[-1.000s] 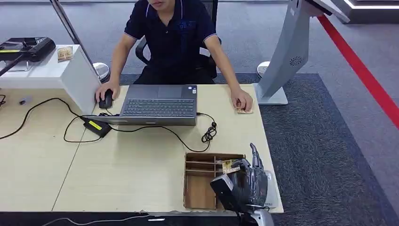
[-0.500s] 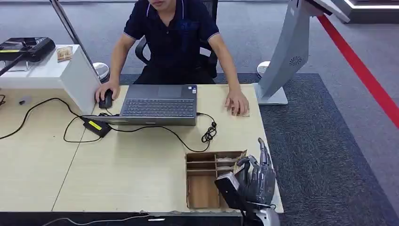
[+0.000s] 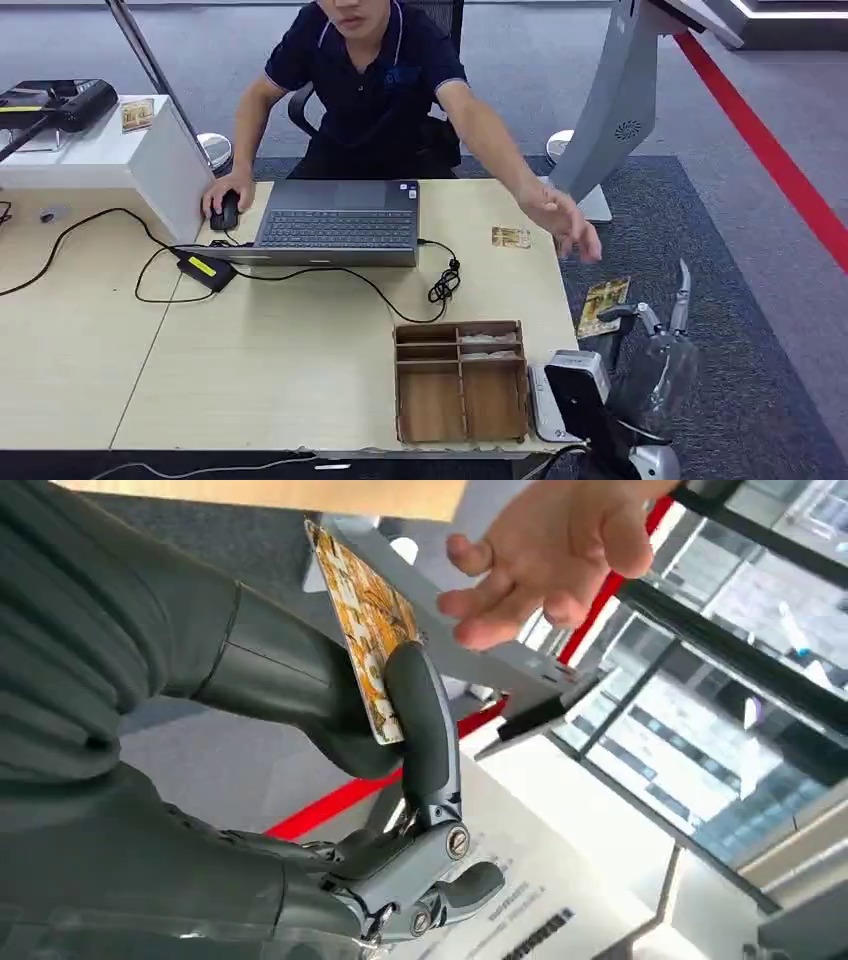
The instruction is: Pass the card to the sensor for recognition and then transmit it.
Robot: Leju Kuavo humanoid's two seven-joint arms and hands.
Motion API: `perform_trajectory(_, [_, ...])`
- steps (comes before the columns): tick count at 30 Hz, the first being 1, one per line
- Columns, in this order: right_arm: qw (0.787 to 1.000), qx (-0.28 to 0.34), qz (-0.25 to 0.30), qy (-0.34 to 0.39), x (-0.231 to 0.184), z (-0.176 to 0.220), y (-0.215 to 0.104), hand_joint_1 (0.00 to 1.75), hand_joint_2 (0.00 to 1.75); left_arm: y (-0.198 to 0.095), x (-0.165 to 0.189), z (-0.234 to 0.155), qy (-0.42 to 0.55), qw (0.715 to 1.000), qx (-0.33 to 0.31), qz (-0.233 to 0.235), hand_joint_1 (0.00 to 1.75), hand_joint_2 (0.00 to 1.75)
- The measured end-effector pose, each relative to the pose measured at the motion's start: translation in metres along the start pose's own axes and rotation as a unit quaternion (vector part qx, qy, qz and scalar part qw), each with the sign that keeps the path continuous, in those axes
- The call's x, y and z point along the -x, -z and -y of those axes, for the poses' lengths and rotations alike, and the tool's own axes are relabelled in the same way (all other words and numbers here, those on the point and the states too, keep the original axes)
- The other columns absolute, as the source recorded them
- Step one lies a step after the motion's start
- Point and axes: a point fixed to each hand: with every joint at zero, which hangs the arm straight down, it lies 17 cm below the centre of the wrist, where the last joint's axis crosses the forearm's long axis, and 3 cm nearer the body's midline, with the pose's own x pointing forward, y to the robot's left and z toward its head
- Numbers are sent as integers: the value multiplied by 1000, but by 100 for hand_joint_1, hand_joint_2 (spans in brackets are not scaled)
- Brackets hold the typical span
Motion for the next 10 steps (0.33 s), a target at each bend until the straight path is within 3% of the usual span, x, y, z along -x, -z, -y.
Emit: perform_trajectory(10, [998, 7, 40, 38, -27, -4, 9, 175, 175, 0, -2, 2, 9, 1000, 6, 4, 0, 0])
